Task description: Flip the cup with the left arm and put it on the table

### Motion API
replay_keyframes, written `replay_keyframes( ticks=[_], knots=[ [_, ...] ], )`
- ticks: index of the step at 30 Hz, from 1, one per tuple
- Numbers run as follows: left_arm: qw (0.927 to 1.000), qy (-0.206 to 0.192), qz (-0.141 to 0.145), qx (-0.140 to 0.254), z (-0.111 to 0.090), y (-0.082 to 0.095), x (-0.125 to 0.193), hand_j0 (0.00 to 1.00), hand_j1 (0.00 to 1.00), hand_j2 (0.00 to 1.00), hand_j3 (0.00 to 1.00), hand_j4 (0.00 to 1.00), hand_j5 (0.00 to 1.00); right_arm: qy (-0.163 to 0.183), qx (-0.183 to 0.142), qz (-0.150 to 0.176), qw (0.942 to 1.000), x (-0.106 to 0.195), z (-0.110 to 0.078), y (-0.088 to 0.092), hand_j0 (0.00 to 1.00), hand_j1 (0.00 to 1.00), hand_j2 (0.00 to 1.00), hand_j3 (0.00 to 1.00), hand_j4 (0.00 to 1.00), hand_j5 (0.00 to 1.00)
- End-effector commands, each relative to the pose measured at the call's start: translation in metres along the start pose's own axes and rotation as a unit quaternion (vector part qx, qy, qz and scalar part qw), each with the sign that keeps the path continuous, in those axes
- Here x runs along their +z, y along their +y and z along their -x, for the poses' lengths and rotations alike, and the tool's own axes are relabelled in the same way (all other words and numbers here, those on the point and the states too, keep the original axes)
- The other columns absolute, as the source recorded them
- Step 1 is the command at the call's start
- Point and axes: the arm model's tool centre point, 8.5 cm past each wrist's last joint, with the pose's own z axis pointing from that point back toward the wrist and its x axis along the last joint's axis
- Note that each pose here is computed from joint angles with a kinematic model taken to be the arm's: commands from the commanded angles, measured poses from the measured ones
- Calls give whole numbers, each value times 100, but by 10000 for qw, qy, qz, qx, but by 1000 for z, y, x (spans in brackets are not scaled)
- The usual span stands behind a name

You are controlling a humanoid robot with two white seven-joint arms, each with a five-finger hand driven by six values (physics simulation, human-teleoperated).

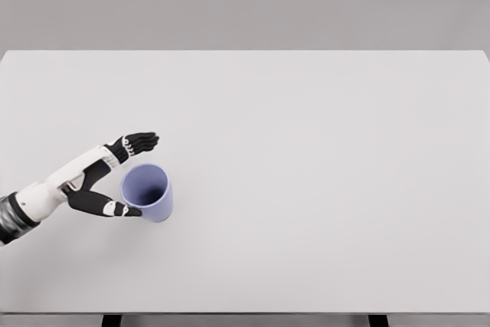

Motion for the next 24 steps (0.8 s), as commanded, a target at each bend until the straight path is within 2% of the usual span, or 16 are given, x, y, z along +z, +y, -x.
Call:
replay_keyframes(
  ticks=[1,7,10,13,16,19,21,24],
  knots=[
    [10000,-69,-10,-41,-3,2,2,100,100,100,100,100,100,0,-1,-1,10000,0,0,0,100,100,100,100,100,100],
    [9994,257,40,-225,-6,14,24,100,100,100,100,100,100,0,-1,6,10000,0,0,0,100,100,100,100,100,100],
    [9960,629,127,-615,-25,41,46,100,100,100,100,100,100,0,-1,-1,10000,0,0,0,100,100,100,100,100,100],
    [9934,478,-126,-1037,-50,71,47,100,100,100,100,100,100,0,-1,-1,10000,0,0,0,100,100,100,100,100,100],
    [9914,213,-79,-1289,-68,81,32,100,100,100,100,100,100,0,-1,6,10000,0,0,0,100,100,100,100,100,100],
    [9911,-85,41,-1324,-80,76,17,100,100,100,100,100,100,0,-1,-1,10000,0,0,0,100,100,100,100,100,100],
    [9917,-314,159,-1234,-82,63,5,100,100,100,100,100,100,0,-1,-1,10000,0,0,0,100,100,100,100,100,100],
    [9919,-422,169,-1183,-82,58,0,100,100,100,100,100,100,1,7,-2,10000,0,0,0,100,100,100,100,100,100]
  ],
)
